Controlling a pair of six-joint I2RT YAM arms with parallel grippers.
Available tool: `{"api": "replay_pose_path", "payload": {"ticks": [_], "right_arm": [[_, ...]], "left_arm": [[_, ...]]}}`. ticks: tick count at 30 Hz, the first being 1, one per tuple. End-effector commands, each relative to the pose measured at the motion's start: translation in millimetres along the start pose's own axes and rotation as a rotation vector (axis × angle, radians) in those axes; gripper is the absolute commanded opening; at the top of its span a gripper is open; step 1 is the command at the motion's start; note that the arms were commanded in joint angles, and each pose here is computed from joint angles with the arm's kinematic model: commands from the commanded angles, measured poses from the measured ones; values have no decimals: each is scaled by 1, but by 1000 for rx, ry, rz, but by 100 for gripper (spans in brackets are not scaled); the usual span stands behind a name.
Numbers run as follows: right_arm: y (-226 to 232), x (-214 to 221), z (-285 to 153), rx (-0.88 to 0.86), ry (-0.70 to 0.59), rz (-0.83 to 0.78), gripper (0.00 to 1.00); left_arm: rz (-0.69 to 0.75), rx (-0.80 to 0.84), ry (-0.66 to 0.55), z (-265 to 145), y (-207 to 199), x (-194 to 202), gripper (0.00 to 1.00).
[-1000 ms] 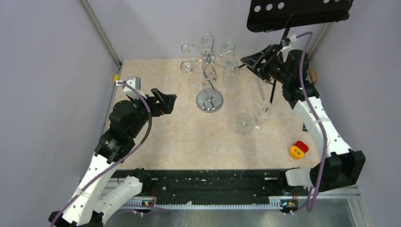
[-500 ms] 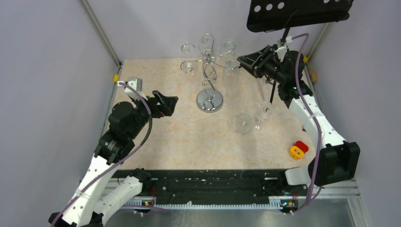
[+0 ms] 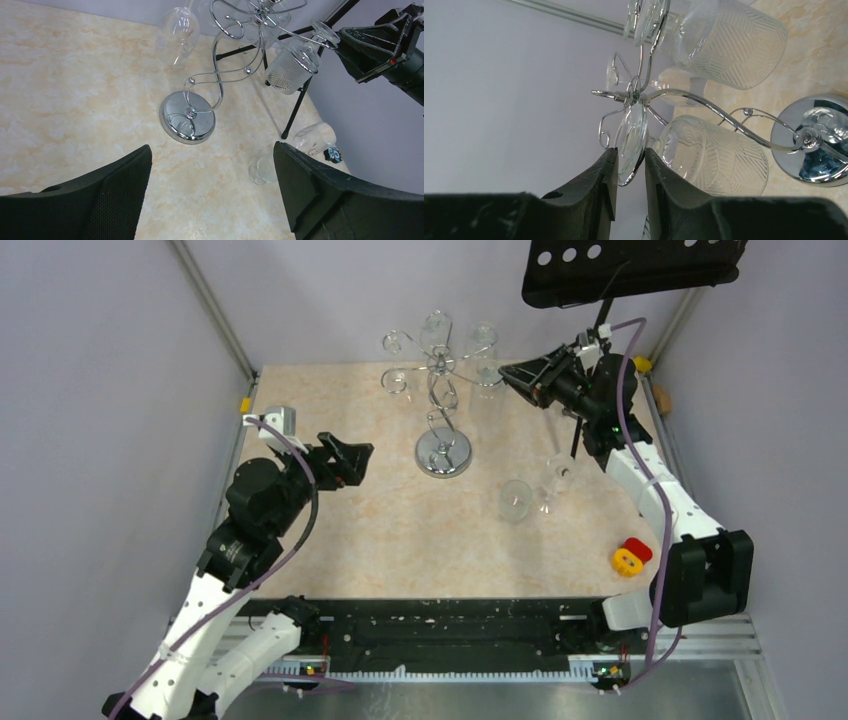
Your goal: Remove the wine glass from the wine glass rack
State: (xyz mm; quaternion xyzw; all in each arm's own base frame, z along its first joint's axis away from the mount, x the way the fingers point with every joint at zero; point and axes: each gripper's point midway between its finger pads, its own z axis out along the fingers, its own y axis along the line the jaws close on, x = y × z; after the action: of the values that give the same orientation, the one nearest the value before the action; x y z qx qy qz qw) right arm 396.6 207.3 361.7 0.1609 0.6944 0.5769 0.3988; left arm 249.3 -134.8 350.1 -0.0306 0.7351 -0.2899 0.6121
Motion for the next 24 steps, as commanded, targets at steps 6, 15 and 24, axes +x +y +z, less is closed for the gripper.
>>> {"api": "replay_pose_path", "payload": {"ticks": [6, 15, 24], "right_arm": [[11, -7, 5, -56, -15, -7, 18], [7, -15, 6, -14, -53, -51, 6], [29, -26, 3, 31, -127, -180, 0]], "left_arm": [[-17, -15, -56, -1, 1, -14, 94], [-13, -28, -56, -1, 4, -13, 94], [-11, -27, -56, -2, 4, -12, 94]]}}
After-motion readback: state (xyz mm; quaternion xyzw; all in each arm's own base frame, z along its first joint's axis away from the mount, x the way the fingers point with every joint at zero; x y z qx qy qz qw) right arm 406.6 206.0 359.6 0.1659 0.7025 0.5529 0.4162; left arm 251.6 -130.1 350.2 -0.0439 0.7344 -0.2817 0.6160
